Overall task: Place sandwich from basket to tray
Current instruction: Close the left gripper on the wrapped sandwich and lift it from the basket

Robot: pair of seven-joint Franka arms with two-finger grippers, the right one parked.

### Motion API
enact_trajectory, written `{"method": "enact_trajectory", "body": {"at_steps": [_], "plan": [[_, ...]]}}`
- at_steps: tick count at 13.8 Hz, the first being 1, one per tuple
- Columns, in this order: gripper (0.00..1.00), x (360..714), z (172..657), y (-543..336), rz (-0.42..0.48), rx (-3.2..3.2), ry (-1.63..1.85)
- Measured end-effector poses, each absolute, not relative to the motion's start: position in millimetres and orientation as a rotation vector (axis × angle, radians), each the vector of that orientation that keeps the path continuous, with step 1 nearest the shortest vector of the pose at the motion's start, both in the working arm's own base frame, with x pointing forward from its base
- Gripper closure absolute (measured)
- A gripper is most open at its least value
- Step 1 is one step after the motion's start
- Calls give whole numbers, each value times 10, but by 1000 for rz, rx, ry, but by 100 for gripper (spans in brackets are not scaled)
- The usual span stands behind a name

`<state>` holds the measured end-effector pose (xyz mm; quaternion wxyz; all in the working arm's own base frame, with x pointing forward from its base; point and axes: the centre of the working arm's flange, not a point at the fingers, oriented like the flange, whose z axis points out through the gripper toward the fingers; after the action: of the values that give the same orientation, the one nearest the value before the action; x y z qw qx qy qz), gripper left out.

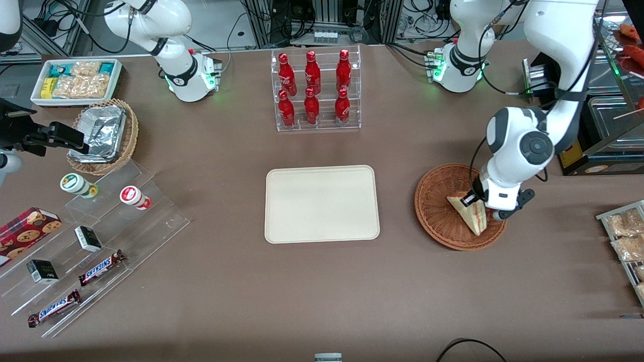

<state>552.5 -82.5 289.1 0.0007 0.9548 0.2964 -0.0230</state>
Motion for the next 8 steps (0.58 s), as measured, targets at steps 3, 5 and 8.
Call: {"method": "enact_trajectory", "body": {"at_steps": [3, 5, 8], "plan": [[83, 5769, 3419, -1055, -133, 3040, 851], [85, 5832, 3576, -1421, -119, 3061, 760], [85, 5906, 3496, -2166, -150, 3102, 586]]}}
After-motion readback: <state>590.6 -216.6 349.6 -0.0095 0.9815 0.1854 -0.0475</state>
